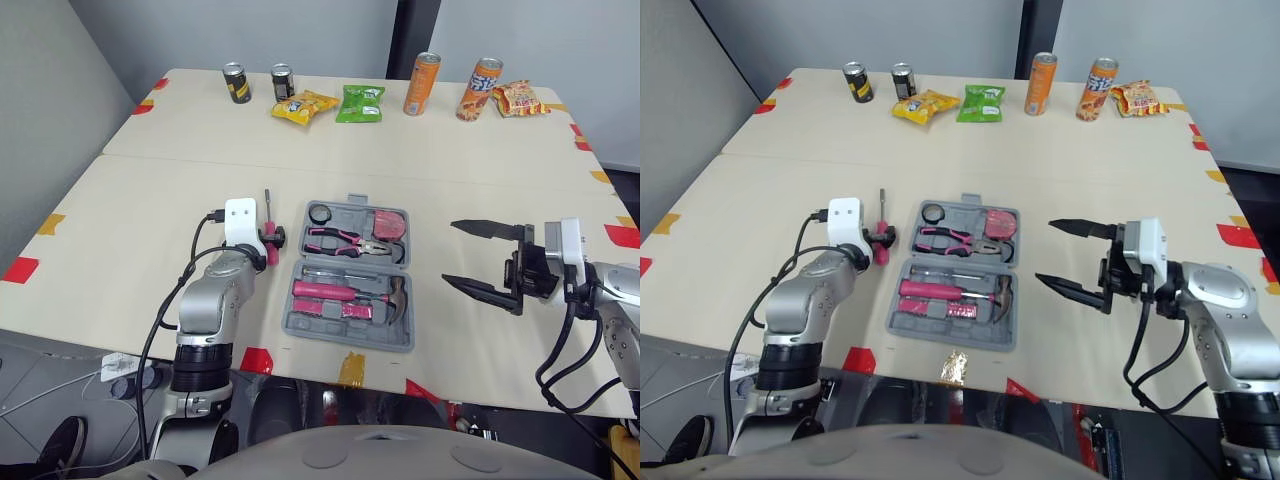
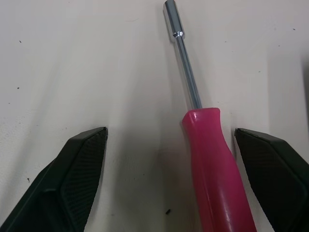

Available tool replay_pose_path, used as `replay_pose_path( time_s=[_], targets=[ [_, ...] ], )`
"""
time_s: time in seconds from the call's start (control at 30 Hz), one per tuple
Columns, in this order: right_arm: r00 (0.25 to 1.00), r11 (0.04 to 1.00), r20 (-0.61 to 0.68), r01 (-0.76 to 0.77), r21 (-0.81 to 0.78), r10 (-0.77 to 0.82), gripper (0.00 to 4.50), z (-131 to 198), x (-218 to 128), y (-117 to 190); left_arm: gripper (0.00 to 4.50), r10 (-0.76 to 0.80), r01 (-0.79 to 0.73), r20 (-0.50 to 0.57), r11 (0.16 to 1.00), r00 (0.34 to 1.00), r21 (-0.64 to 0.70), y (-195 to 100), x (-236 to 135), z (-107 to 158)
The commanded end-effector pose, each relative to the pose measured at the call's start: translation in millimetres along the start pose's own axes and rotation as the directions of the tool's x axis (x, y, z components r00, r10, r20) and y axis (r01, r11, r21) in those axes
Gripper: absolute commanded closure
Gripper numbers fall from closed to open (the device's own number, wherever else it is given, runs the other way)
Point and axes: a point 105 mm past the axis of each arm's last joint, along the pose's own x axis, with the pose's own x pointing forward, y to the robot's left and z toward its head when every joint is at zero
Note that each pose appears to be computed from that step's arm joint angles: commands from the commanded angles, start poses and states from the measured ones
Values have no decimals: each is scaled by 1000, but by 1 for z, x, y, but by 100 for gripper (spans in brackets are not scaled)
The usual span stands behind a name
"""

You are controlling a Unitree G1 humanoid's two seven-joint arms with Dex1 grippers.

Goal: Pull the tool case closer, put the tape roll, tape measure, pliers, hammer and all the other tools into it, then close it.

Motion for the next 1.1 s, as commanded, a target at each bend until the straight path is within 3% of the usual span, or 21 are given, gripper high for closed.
replay_pose_path(
  time_s=[0.03,0.1,0.37,0.4,0.83,1.1],
  targets=[
    [1000,1000,19,1,-31,0,0,6,1,-1,28,-1,1,-11,1000,1000,11,-1,2,-2],
    [1000,999,19,-1,-33,1,0,6,1,0,78,4,-4,-11,1000,1000,10,0,2,-3],
    [1000,999,20,-5,-38,6,0,6,4,1,367,6,-6,3,1000,1000,6,1,3,-1],
    [1000,999,20,-5,-38,5,0,6,4,1,386,6,-6,3,1000,1000,7,1,3,-2],
    [1000,999,24,-3,-37,4,0,5,8,3,386,0,-3,40,998,999,61,17,-2,5],
    [1000,999,24,0,-37,1,0,4,9,3,386,-127,119,62,985,990,122,27,-17,6]
  ],
)
